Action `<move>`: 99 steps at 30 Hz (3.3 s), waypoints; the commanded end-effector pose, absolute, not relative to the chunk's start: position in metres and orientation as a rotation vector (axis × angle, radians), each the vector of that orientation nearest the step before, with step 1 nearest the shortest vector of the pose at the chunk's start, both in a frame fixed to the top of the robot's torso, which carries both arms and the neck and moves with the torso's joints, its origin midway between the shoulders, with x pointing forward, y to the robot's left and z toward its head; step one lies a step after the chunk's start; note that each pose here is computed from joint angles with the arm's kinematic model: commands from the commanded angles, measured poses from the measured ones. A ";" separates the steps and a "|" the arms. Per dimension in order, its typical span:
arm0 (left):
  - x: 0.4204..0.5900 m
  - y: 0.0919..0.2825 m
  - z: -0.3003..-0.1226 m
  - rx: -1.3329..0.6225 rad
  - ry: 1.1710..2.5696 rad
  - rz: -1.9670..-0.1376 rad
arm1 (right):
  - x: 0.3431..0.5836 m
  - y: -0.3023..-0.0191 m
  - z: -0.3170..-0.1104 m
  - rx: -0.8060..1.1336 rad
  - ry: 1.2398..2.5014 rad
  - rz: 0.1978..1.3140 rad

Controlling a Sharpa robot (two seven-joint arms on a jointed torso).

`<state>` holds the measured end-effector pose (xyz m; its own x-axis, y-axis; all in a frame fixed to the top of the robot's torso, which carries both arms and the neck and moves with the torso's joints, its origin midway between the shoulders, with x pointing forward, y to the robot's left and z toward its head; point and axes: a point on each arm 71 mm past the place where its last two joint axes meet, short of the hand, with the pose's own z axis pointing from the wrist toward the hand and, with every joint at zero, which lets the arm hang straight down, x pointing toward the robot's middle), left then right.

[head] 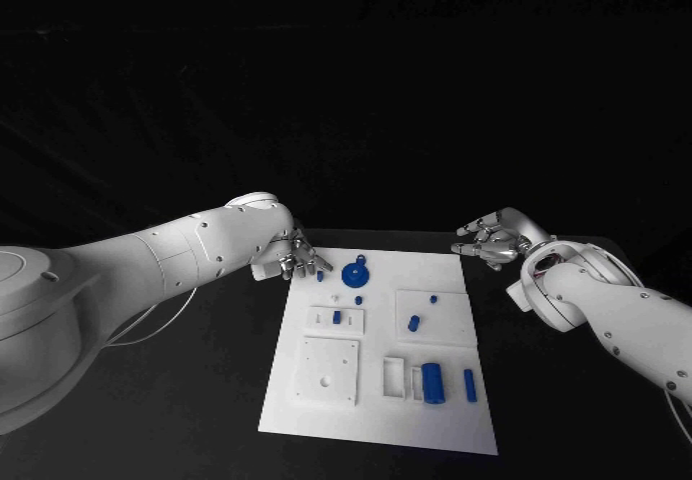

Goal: Assemble the parts on the task board

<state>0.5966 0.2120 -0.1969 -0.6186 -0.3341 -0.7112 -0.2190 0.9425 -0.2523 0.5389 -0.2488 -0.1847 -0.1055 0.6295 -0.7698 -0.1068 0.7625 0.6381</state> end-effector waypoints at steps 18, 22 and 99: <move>0.593 0.209 -0.198 -0.363 2.293 -0.210 | 0.540 -0.248 -0.187 0.431 1.579 0.653; 0.593 0.210 -0.198 -0.371 2.287 -0.217 | 0.540 -0.248 -0.187 0.432 1.581 0.650; 0.496 0.190 -0.219 -0.307 2.158 -0.344 | 0.540 -0.251 -0.194 0.440 1.596 0.638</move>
